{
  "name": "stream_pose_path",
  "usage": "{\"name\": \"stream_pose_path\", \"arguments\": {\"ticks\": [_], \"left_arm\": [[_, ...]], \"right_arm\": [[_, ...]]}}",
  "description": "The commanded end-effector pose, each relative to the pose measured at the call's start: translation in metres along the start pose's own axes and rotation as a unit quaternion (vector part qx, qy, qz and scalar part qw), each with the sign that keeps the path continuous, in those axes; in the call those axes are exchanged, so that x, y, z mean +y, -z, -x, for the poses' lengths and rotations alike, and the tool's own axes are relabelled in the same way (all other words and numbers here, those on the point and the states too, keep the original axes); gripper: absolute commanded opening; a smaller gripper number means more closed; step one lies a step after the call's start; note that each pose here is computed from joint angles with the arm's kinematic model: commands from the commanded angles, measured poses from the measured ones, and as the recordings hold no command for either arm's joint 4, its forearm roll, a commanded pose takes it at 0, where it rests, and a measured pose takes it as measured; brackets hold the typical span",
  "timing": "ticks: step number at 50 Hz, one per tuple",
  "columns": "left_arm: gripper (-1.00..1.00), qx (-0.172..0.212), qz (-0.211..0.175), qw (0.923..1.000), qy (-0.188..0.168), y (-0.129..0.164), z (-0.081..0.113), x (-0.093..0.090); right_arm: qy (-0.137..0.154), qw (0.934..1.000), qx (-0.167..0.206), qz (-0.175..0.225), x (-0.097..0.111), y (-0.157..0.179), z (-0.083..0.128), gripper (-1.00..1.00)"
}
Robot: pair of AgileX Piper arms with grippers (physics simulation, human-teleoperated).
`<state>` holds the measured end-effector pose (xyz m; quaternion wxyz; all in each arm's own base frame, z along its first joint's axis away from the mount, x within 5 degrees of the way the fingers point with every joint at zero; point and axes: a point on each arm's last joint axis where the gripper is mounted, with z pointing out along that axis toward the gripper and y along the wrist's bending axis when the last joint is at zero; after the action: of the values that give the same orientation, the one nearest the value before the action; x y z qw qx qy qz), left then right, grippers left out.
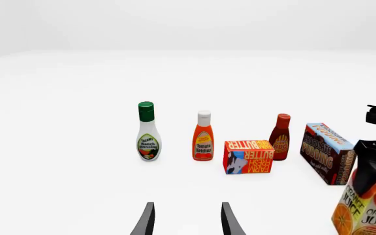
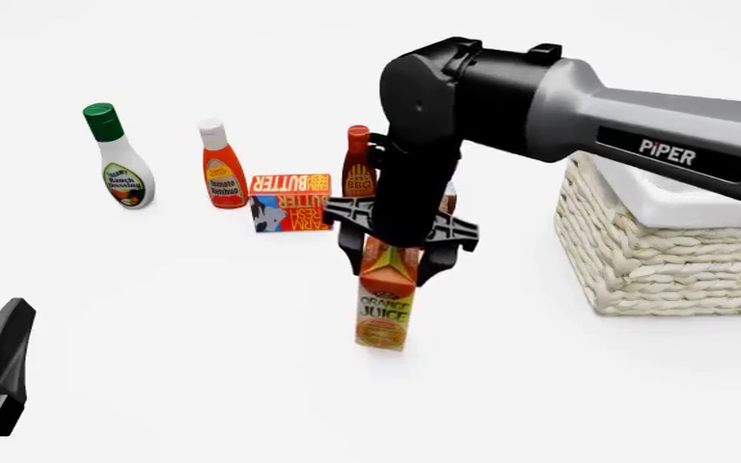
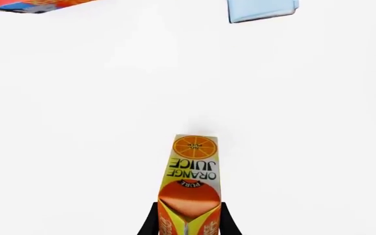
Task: Pick the orange juice and place it in the basket.
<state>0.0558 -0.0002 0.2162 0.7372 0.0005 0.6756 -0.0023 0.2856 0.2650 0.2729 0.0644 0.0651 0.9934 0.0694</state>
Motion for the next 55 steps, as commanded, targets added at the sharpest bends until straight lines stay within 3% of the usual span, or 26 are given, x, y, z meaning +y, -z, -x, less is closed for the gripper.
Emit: {"name": "stream_pose_path", "arguments": {"ticks": [1, 15, 19, 22, 41, 55], "left_arm": [[1.0, -0.001, 0.0, 1.0, -0.001, 0.0, 0.0, 0.0], [1.0, -0.001, 0.0, 1.0, -0.001, 0.0, 0.0, 0.0], [1.0, -0.001, 0.0, 1.0, -0.001, 0.0, 0.0, 0.0], [1.0, -0.001, 0.0, 1.0, -0.001, 0.0, 0.0, 0.0], [1.0, -0.001, 0.0, 1.0, -0.001, 0.0, 0.0, 0.0], [1.0, -0.001, 0.0, 1.0, -0.001, 0.0, 0.0, 0.0]], "right_arm": [[0.009, 0.9997, -0.011, 0.018, 0.005, 0.017, -0.013, -1.0], [0.036, 0.9986, -0.024, 0.031, -0.002, 0.033, -0.013, -1.0], [0.064, 0.9971, -0.028, 0.032, -0.001, 0.034, -0.01, -1.0], [0.066, 0.9967, -0.031, 0.036, 0.0, 0.038, -0.012, -1.0], [0.115, 0.9911, -0.044, 0.051, 0.001, 0.054, -0.022, -1.0], [0.15, 0.9852, -0.06, 0.056, -0.008, 0.065, -0.014, -1.0]]}}
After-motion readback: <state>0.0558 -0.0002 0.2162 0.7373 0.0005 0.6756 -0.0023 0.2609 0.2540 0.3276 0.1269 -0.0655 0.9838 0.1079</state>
